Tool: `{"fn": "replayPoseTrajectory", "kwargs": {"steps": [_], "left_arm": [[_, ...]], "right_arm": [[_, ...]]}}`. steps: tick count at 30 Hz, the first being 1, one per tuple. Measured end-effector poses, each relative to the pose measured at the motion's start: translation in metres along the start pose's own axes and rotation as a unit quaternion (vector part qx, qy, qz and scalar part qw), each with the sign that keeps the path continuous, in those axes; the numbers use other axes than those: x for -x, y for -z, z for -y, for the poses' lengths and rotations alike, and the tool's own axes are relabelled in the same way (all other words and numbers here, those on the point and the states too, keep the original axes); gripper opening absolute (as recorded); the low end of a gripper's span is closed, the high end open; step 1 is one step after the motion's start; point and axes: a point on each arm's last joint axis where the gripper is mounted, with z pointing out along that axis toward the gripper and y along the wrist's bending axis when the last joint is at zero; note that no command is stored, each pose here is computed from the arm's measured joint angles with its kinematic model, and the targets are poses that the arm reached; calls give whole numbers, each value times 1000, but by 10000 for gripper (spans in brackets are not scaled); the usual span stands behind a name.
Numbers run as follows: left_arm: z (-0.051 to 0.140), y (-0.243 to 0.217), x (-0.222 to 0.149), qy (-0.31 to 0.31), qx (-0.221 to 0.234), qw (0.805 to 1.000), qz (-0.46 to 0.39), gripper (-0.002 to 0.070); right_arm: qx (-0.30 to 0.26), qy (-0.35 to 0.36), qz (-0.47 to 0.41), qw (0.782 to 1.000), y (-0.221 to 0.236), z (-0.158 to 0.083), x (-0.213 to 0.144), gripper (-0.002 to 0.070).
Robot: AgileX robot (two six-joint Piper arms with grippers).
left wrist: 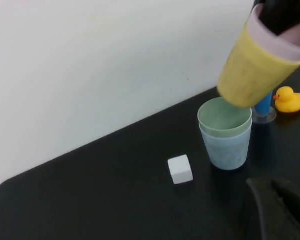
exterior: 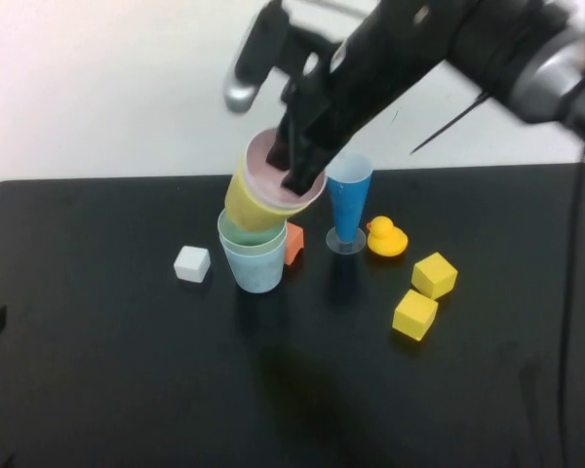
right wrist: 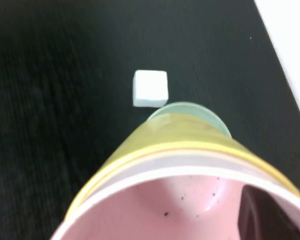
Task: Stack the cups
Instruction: Place the yellow cup on the green cup
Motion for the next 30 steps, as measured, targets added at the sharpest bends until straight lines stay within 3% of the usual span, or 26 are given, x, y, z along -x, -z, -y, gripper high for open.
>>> {"fn": "replayPoseTrajectory", "kwargs": {"steps": [17,24,30], "left_arm": [[0,-2,-4,-3,1,1000,-4,2],[0,-2,-3,-4,1,1000,-3,1],[-1,4,4,-5,9,999,46,1]], "right_arm": [[-4,-13,-11,1000,-66,4,-20,52],[-11,-19,-4,1000,-68,6,-20,242],[-39,-2,17,999,-25,9,-3,262]]}}
